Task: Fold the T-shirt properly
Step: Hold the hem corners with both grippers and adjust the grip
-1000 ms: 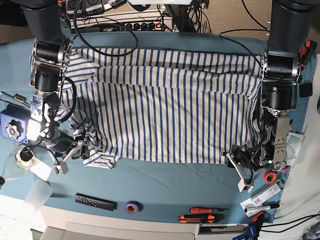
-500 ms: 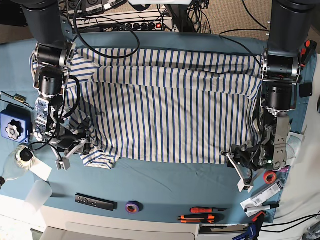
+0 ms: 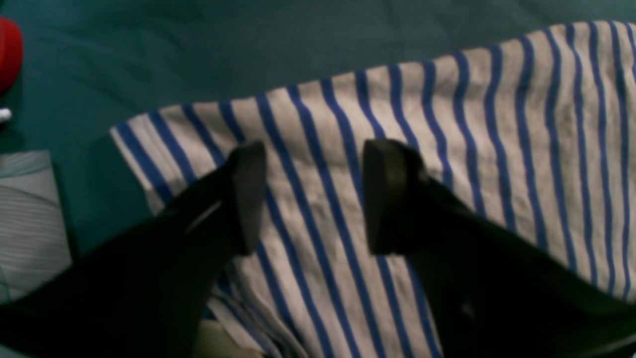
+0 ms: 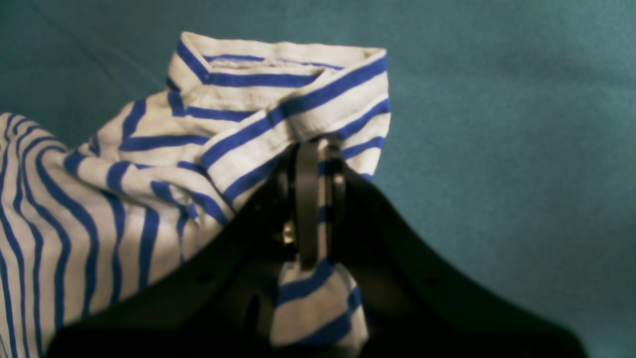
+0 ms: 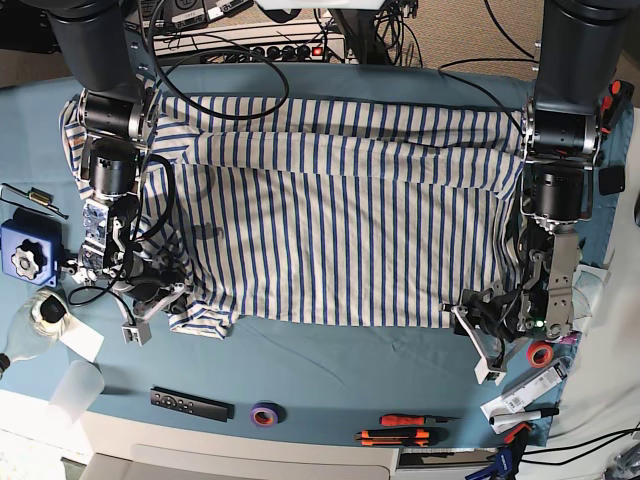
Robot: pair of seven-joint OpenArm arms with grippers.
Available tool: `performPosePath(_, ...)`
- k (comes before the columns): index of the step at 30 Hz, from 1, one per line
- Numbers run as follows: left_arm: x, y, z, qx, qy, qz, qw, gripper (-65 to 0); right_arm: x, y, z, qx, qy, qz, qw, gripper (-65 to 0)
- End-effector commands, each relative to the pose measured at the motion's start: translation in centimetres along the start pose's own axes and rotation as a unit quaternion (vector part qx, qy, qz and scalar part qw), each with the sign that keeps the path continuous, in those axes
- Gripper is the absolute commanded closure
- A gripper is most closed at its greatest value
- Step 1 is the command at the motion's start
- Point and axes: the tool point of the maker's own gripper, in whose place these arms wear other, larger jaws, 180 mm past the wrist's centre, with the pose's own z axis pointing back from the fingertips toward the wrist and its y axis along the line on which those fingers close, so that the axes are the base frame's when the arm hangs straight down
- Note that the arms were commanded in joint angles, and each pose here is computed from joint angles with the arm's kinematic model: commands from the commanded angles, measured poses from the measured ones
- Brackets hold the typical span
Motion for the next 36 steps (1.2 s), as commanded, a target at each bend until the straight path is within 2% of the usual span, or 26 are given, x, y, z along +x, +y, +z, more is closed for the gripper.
performPosePath(1, 3.0, 0.3, 1.2, 0.003, -0.037, -0.007, 0.999, -29.9, 0.4, -0.8, 0.4, -0.01, 0.013, 0.006, 0.9998, 0.0)
performPosePath(4, 2.9, 0.3, 1.2, 0.003, -0.037, -0.007, 0.999, -22.8, 1.1, -1.4, 0.9, -0.015, 0.005, 0.008, 0.9998, 0.0)
performPosePath(9, 2.9, 0.3, 1.2, 0.003, -0.037, -0.007, 0.999, -2.0, 3.4, -1.8, 2.4, -0.013, -0.015, 0.008, 0.9998, 0.0)
performPosePath(10, 2.9, 0.3, 1.2, 0.003, -0.037, -0.007, 0.999, 0.0, 3.9, -1.8, 2.7, -0.014, -0.019, 0.011, 0.9997, 0.0)
performPosePath(17, 3.2, 0.6, 1.2, 0.011, -0.043, -0.012, 0.999, 0.0, 7.2, -1.4, 4.8, -0.017, -0.045, 0.039, 0.9981, 0.0)
performPosePath(22, 3.9, 2.6, 1.5, 0.067, -0.064, -0.026, 0.995, 0.0, 8.0, -1.1, 5.4, -0.017, -0.05, 0.048, 0.9975, 0.0)
performPosePath(23, 4.0, 2.7, 1.5, 0.071, -0.064, -0.03, 0.995, -1.3, 7.9, -1.1, 5.4, -0.017, -0.049, 0.048, 0.9975, 0.0)
performPosePath(26, 4.5, 2.7, 1.6, 0.07, -0.077, -0.035, 0.994, -24.2, 7.7, -1.1, 5.4, -0.018, -0.042, 0.048, 0.9978, 0.0)
performPosePath(28, 5.0, 2.8, 1.7, 0.076, -0.092, -0.038, 0.992, -34.0, 7.6, -1.1, 5.4, -0.018, -0.039, 0.048, 0.9979, 0.0)
performPosePath(32, 5.0, 5.1, 1.9, 0.135, -0.096, -0.031, 0.986, -35.2, 7.2, -1.2, 5.3, -0.018, -0.03, 0.048, 0.9982, 0.0)
performPosePath(36, 4.0, 5.4, 1.5, 0.139, -0.079, -0.026, 0.987, -35.2, 7.2, -1.2, 5.3, -0.018, -0.029, 0.048, 0.9983, 0.0)
